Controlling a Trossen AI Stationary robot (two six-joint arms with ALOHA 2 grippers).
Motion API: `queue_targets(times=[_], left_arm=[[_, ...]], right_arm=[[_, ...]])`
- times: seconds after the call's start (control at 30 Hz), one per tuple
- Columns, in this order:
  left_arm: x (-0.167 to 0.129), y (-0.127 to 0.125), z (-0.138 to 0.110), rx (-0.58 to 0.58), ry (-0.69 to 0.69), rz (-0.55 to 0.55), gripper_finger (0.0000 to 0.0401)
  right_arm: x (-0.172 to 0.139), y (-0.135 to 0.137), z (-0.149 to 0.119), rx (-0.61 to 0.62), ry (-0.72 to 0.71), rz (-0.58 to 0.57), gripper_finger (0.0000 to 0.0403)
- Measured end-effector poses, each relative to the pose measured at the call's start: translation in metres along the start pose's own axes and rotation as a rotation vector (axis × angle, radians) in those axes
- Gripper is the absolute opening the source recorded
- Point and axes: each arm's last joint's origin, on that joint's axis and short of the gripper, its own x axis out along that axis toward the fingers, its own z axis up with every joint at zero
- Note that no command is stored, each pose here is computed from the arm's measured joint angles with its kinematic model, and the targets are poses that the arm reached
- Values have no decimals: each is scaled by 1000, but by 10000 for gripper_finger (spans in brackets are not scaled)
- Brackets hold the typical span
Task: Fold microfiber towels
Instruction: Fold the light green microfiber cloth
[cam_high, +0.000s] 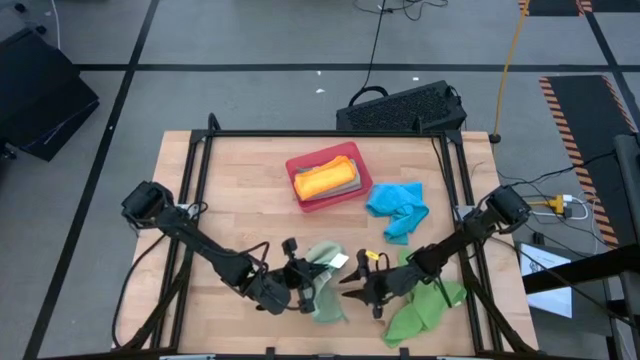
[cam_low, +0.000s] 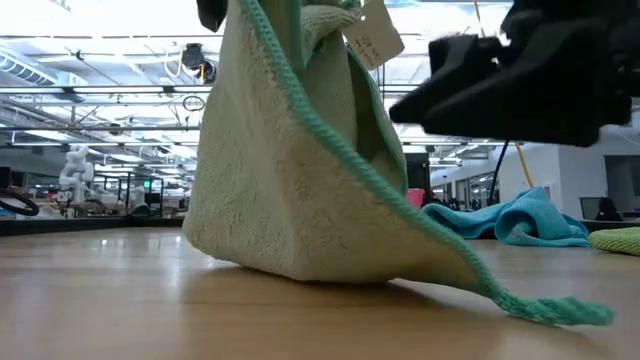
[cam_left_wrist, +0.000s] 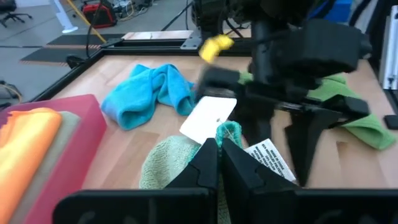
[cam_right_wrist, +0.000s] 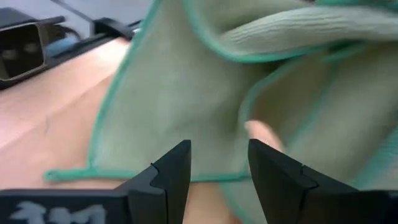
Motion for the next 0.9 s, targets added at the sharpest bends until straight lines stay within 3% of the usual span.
queue_targets(times=[0.17, 0.37, 0.63, 0.9], left_arm=[[-1, 1, -1, 14, -11, 56, 10], [-1, 5, -5, 24, 8, 127, 10], [-1, 9, -6, 13, -15, 231, 10], [-2, 9, -6, 11, -17, 234, 10]], right_arm=[[0, 5, -7, 58, 32, 236, 154], [1, 4, -6, 62, 48, 181, 157], [6, 5, 1, 124, 79, 148, 201], [42, 20, 3, 168, 89, 205, 212]])
